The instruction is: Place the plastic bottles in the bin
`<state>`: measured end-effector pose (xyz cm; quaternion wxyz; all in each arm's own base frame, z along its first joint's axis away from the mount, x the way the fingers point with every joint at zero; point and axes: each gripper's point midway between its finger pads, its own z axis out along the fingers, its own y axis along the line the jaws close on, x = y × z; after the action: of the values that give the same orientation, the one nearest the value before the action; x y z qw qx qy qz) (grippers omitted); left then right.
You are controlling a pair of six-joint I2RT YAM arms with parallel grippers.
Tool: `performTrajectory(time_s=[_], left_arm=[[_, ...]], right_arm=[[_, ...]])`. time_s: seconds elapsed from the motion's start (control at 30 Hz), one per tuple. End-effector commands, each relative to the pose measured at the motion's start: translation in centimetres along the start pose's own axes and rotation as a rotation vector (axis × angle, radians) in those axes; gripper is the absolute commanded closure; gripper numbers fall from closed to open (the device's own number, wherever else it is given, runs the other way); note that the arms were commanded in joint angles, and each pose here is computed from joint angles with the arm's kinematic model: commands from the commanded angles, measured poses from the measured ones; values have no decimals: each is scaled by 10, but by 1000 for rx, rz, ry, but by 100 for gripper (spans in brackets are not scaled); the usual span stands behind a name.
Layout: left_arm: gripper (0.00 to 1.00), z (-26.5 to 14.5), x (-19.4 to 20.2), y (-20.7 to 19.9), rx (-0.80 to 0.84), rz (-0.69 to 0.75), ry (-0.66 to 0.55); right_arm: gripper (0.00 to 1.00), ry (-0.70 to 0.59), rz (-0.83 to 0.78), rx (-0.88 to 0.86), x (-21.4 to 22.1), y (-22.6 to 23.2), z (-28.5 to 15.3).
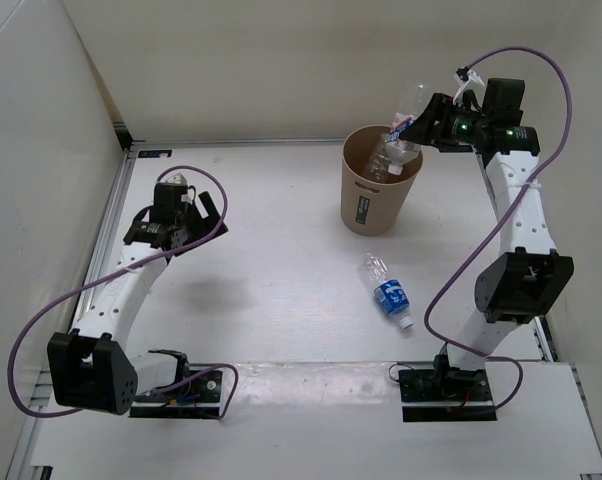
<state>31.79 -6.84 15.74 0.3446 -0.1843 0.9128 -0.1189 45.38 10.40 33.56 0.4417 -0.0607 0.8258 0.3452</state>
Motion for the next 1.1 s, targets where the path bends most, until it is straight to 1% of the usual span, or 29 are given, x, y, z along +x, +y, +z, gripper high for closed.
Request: performTrajectory(time_s=[0.0, 0.03, 0.07, 0.1, 0.33, 0.43, 0.57, 0.63, 0.7, 0.73, 0.77, 0.8, 0.83, 0.87, 0.97, 1.0, 1.03, 1.07], left_arm=[[0, -14, -12, -8, 37, 6, -46], [0, -13, -10, -7, 34, 5, -40], [0, -13, -11, -7, 34, 2, -45], [0, -12, -10, -7, 35, 0, -45], [0, -12, -9, -7, 36, -6, -41], [0, -14, -9, -6, 35, 3, -43], [0, -14, -5, -3, 28, -7, -42], [0, -14, -4, -3, 31, -12, -42], [0, -13, -1, -1, 26, -15, -38], [0, -13, -1, -1, 26, -13, -38], [0, -13, 0, -1, 28, -15, -35], [0, -13, 0, -1, 27, -12, -37], [0, -14, 0, -1, 27, -15, -36], [0, -14, 0, -1, 29, -15, -36], [0, -15, 1, -1, 34, -7, -37], [0, -15, 5, 1, 31, -9, -31], [0, -16, 5, 1, 31, -4, -33], [0, -17, 7, 0, 46, -5, -29]], right_arm=[[34, -28, -63, -32, -11, 10, -6], [28, -31, -69, -38, -13, 12, -7], [24, -36, -68, -37, -15, 13, -8], [11, -52, -72, -30, -20, 14, -10], [11, -124, -109, 14, -45, 13, -21], [11, -166, -102, 84, -59, 7, -34], [11, -240, -92, 121, -80, 4, -55], [11, -257, -133, 94, -87, 14, -62], [11, -244, -231, 85, -87, 24, -67], [11, -226, -266, 55, -82, 36, -65], [11, -162, -339, 30, -65, 43, -63], [11, -127, -377, -12, -54, 56, -62], [11, -56, -367, -38, -33, 59, -61], [11, 25, -452, -99, -6, 79, -60], [11, 209, -493, -145, 52, 88, -70], [11, 278, -532, -187, 78, 96, -64], [11, 339, -529, -197, 101, 88, -60], [11, 318, -580, -198, 105, 98, -69]])
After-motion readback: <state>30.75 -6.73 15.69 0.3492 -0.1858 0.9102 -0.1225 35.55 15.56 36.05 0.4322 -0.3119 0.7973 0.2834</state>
